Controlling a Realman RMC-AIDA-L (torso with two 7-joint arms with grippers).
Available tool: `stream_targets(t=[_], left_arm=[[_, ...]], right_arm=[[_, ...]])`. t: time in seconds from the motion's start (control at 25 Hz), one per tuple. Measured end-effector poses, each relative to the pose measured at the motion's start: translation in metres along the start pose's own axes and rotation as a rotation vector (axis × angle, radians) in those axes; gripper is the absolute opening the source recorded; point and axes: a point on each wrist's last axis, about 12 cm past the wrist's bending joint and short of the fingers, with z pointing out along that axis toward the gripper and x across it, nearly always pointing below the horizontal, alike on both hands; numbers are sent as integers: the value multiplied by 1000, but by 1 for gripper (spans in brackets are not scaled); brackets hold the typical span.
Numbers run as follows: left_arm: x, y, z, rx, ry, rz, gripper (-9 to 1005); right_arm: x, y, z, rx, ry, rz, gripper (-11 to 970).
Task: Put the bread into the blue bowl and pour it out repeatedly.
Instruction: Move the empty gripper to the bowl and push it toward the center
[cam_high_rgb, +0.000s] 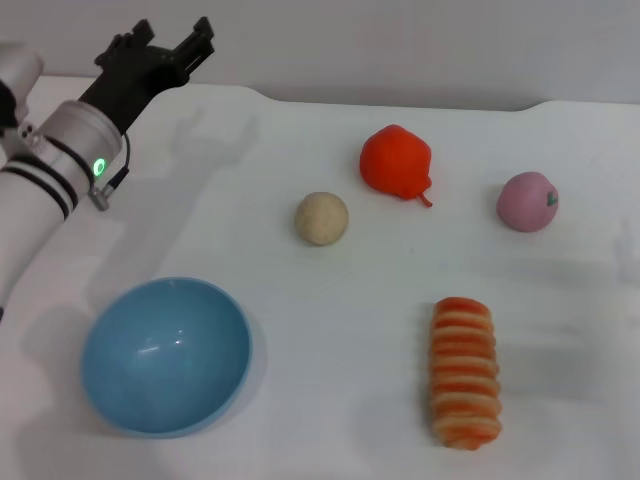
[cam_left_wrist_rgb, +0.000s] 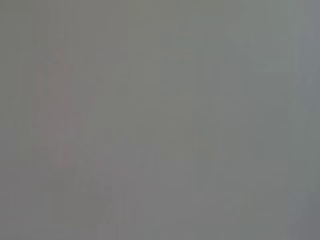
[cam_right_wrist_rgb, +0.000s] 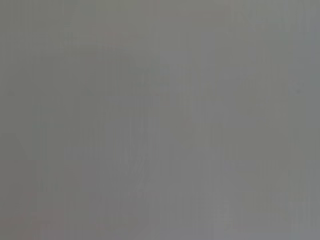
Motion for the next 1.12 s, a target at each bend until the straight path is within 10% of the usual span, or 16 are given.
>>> stream_targets(t=[0.52,1.12], left_arm=[[-41,-6,36,164,270,6,865],[-105,-14,15,169,736,48,859]], right_arm=[[-2,-1,6,-6,-5,-16,507],[-5,-4,10,-11,-12,-34,508]])
